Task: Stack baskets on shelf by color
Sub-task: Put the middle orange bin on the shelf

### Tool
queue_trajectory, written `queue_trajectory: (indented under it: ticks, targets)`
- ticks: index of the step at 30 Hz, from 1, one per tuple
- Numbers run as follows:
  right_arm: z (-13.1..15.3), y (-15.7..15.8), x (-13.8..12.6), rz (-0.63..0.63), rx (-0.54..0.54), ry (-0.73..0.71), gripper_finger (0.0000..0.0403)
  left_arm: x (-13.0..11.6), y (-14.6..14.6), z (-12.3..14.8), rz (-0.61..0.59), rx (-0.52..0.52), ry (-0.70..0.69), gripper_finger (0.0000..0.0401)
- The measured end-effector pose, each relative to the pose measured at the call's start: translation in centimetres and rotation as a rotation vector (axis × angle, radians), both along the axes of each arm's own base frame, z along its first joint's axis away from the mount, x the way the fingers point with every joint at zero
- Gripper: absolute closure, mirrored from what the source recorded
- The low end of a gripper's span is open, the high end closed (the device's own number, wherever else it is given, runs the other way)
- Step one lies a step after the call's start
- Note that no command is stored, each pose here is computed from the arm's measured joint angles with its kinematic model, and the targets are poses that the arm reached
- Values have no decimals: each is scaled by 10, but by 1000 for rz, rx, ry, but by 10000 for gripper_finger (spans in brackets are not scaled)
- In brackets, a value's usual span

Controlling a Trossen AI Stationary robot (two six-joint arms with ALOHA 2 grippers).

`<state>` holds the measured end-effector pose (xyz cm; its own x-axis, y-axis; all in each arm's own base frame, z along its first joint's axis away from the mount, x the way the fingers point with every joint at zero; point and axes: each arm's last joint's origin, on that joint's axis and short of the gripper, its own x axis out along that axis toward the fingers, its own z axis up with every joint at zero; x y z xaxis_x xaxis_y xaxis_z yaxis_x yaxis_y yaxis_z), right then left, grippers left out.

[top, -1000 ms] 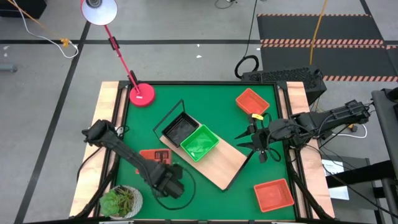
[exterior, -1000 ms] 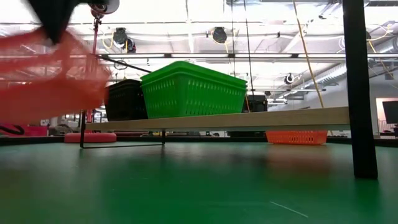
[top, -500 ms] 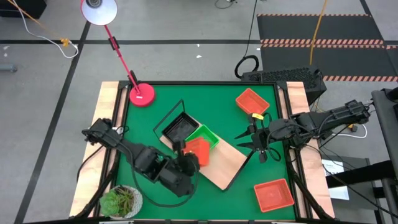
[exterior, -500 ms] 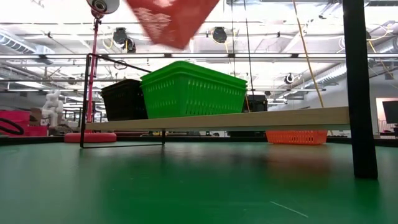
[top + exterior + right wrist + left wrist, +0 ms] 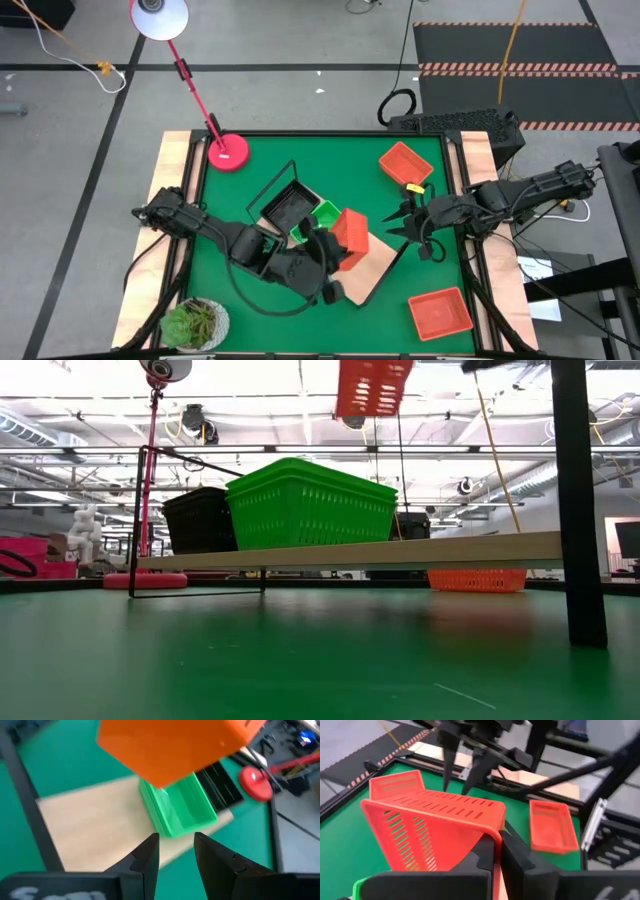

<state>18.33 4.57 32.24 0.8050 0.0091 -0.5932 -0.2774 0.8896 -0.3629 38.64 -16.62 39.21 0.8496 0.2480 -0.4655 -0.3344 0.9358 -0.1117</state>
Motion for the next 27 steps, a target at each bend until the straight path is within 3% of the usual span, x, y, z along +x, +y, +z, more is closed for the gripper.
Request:
queue_trajectory:
  ticks: [4,12,17,27]
  targets:
    - [1,-5,-10,-44,-38,12,287,6,14,0,64,-43,-16,393]
    - [14,-10,-30,-71,30,-67,287,18,32,-7,138,-92,-22,381]
    - [18,-13,-39,-77,48,-94,287,36,29,-34,109,-114,49,392]
    - [19,-13,-41,-81,59,-100,287,63,24,-82,94,-212,151,374]
